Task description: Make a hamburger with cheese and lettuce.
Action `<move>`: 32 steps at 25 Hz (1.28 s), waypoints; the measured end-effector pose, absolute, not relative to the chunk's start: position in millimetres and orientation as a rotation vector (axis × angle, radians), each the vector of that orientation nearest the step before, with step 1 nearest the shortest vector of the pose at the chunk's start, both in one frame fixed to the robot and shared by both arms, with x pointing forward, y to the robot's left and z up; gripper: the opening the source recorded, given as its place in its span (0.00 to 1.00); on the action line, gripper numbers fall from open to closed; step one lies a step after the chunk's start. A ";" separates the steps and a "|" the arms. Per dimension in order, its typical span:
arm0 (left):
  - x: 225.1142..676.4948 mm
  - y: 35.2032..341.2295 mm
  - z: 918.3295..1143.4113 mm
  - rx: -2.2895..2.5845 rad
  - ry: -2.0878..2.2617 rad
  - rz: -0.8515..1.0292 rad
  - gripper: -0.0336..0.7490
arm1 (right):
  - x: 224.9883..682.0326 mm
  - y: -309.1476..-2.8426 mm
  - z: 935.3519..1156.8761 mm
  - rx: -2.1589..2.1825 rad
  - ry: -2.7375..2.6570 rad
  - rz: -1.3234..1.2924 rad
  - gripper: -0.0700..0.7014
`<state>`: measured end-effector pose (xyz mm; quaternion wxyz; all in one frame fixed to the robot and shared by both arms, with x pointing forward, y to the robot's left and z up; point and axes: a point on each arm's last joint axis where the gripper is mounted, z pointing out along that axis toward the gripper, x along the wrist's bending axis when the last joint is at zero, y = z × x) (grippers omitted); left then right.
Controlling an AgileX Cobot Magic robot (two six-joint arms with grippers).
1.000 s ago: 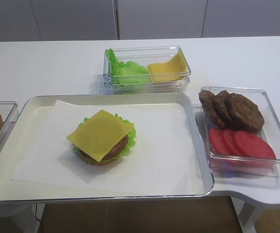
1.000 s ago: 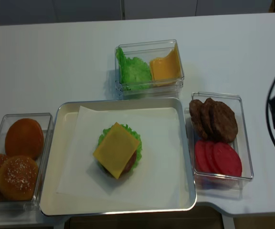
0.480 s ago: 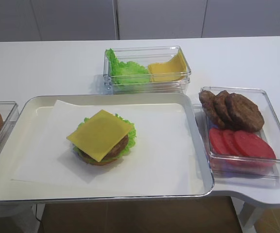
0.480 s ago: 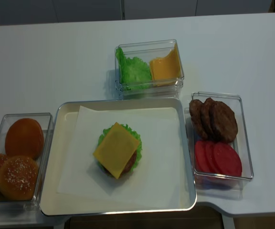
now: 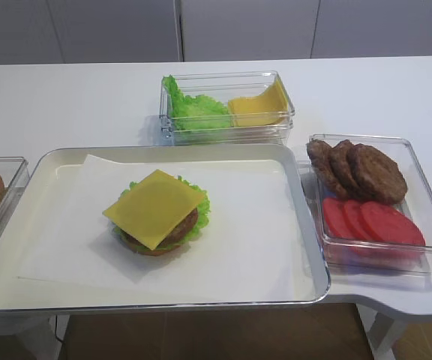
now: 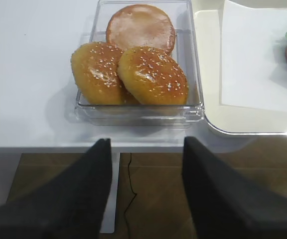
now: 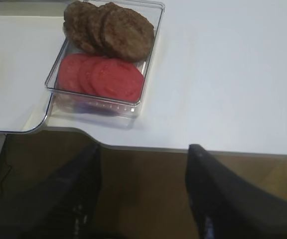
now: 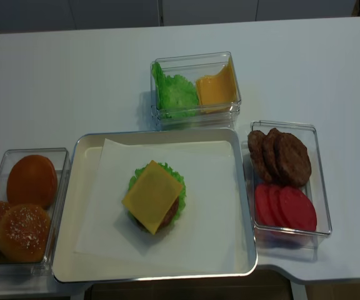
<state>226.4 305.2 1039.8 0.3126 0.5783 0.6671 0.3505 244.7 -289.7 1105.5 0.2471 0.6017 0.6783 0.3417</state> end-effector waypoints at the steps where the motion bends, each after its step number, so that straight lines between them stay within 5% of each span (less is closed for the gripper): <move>1: 226.4 305.2 1039.8 1.526 1.760 0.925 0.48 | 242.0 -289.5 1101.0 1.633 1.856 0.935 0.62; 17: 226.4 305.2 1039.8 1.526 1.760 0.925 0.48 | 215.8 -290.1 1043.8 1.497 1.883 0.961 0.62; 32: 226.4 305.2 1039.8 1.526 1.760 0.925 0.48 | 228.3 -289.5 1039.6 1.457 1.812 1.014 0.62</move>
